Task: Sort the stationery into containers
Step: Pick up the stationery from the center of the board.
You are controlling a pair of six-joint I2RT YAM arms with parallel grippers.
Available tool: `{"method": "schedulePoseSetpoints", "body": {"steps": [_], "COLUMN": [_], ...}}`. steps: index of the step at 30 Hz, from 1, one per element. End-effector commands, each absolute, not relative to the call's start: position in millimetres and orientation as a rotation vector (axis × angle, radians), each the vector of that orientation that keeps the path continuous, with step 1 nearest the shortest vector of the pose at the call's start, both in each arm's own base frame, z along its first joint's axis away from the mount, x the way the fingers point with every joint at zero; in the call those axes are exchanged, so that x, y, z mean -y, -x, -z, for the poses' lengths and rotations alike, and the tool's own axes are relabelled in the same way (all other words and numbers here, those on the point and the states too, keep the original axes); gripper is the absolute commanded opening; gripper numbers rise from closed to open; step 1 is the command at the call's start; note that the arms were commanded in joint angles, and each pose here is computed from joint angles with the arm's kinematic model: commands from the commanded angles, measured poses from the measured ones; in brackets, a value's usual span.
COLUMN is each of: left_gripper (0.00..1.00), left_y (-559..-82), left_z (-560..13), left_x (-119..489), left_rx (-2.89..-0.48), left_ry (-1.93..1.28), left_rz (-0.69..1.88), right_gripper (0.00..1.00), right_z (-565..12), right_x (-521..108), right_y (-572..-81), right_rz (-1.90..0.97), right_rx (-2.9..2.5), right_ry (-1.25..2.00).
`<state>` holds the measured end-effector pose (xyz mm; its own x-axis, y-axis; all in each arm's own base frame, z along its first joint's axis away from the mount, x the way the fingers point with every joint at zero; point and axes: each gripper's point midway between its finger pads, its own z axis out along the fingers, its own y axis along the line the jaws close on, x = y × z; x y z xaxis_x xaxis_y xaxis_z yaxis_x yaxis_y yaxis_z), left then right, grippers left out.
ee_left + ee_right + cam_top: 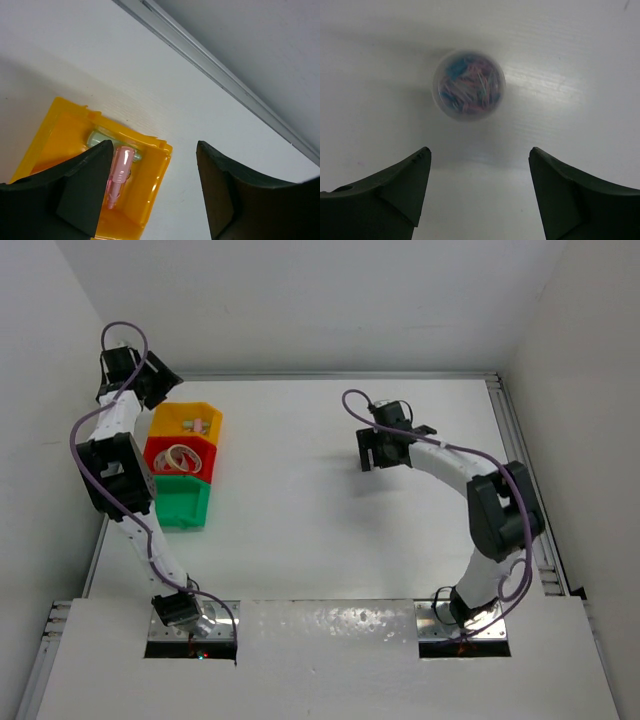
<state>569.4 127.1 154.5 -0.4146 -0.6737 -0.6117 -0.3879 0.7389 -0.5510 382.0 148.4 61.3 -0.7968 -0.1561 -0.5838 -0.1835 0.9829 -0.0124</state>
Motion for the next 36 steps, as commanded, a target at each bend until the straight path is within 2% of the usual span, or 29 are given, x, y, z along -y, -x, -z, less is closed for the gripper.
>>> {"method": "schedulePoseSetpoints", "body": {"steps": [1, 4, 13, 18, 28, 32, 34, 35, 36], "left_gripper": [0.65, 0.65, 0.65, 0.65, 0.64, 0.63, 0.63, 0.63, 0.63], "left_y": [-570.9, -562.7, -548.5, -544.3, -536.6, -533.3, -532.6, -532.0, -532.0], "left_z": [-225.9, -235.0, -247.1, -243.7, -235.3, -234.3, -234.6, -235.0, -233.8], "left_x": [-123.1, -114.6, -97.5, -89.1, -77.5, -60.5, -53.6, -48.1, -45.5], "left_rx": [-1.947, -1.962, -1.991, -2.009, -2.042, -2.060, -2.063, -2.066, -2.069], "left_ry": [0.609, 0.519, 0.368, 0.334, 0.282, 0.186, 0.156, 0.142, 0.132], "left_rz": [0.369, 0.337, 0.301, 0.308, 0.318, 0.326, 0.328, 0.335, 0.342], "right_gripper": [0.78, 0.81, 0.80, 0.76, 0.62, 0.61, 0.64, 0.71, 0.72], "right_z": [-75.0, -61.4, -33.6, -22.0, -12.2, -9.3, -8.3, -7.9, -5.1], "right_x": [-163.8, -169.0, -174.8, -175.6, -172.1, -168.1, -167.3, -167.7, -166.6], "right_y": [-418.1, -423.9, -433.4, -438.3, -439.5, -438.0, -439.0, -440.2, -440.3], "right_rz": [-0.098, -0.103, -0.095, -0.091, -0.058, -0.029, -0.026, -0.026, -0.016], "right_rx": [-2.426, -2.455, -2.495, -2.505, -2.510, -2.500, -2.495, -2.491, -2.495], "right_ry": [0.282, 0.288, 0.299, 0.308, 0.335, 0.365, 0.373, 0.376, 0.383]}}
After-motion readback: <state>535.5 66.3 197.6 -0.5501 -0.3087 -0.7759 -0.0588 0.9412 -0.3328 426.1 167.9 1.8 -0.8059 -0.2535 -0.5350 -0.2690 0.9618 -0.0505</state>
